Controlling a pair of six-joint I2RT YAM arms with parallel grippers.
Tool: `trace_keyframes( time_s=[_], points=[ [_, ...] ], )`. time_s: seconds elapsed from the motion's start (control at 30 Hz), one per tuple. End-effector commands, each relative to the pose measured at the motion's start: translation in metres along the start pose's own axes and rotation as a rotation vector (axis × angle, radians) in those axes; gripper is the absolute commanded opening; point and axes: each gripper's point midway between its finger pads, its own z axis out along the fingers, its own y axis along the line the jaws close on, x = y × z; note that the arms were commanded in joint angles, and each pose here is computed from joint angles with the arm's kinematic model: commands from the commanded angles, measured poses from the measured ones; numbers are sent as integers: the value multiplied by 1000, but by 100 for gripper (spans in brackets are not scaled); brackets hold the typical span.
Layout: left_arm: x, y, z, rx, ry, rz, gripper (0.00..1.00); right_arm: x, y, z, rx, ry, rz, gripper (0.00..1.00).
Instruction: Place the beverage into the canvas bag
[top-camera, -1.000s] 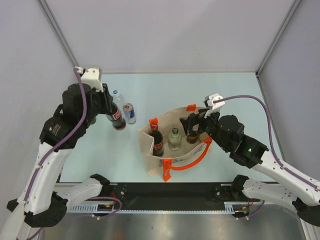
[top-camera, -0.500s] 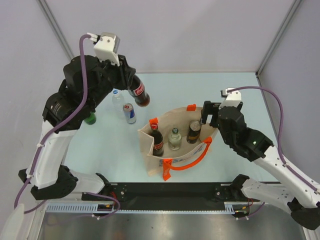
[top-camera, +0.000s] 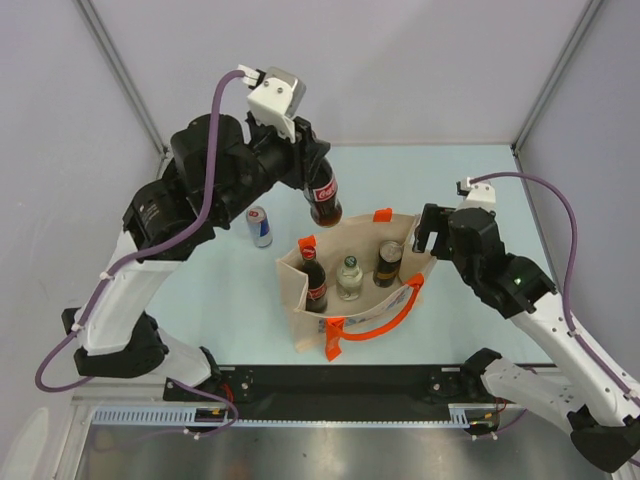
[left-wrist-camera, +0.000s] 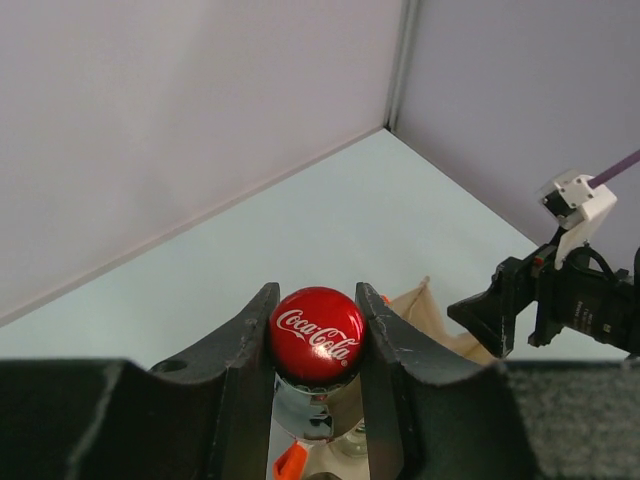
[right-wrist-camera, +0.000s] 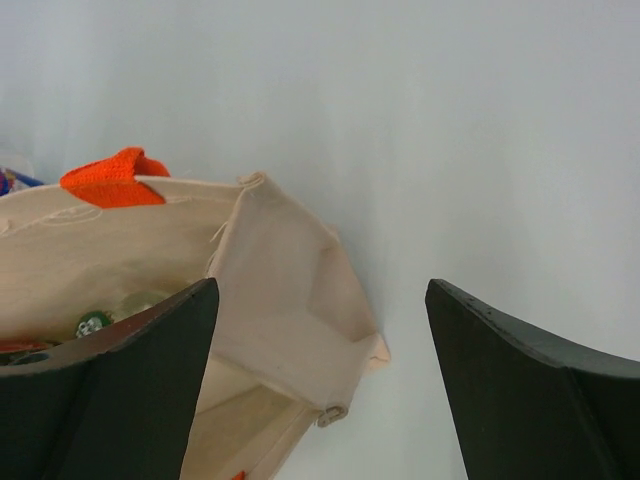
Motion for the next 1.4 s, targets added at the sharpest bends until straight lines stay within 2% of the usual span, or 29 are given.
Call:
trace_keyframes(
  time_s=[0.0, 0.17, 0.47, 0.67, 0.73, 0.87, 1.23, 1.37],
  points=[
    [-90, -11, -27, 56, -313, -94, 0, -9, 12, -17, -91, -3, 53, 88],
    [-84, -33, -23, 121, -300, -97, 0, -2, 21, -18, -142, 36, 37, 84],
    [-51, -66, -9, 212, -240, -110, 0, 20, 14, -9, -101, 109, -18, 77],
    [-31, -90, 0, 275, -230, -125, 0, 26, 11, -4, -88, 117, -29, 63],
    [-20, -97, 7, 282, -219, -120, 0, 24, 13, -5, -96, 116, -27, 63],
    [-8, -109, 17, 311, -202, -125, 1, 15, 12, -12, -100, 92, -18, 71],
    [32, -128, 42, 341, -169, -148, 0, 20, 7, -26, -112, 136, -11, 66],
    [39, -129, 45, 336, -184, -171, 0, 18, 9, -30, -131, 145, -10, 59]
  ],
)
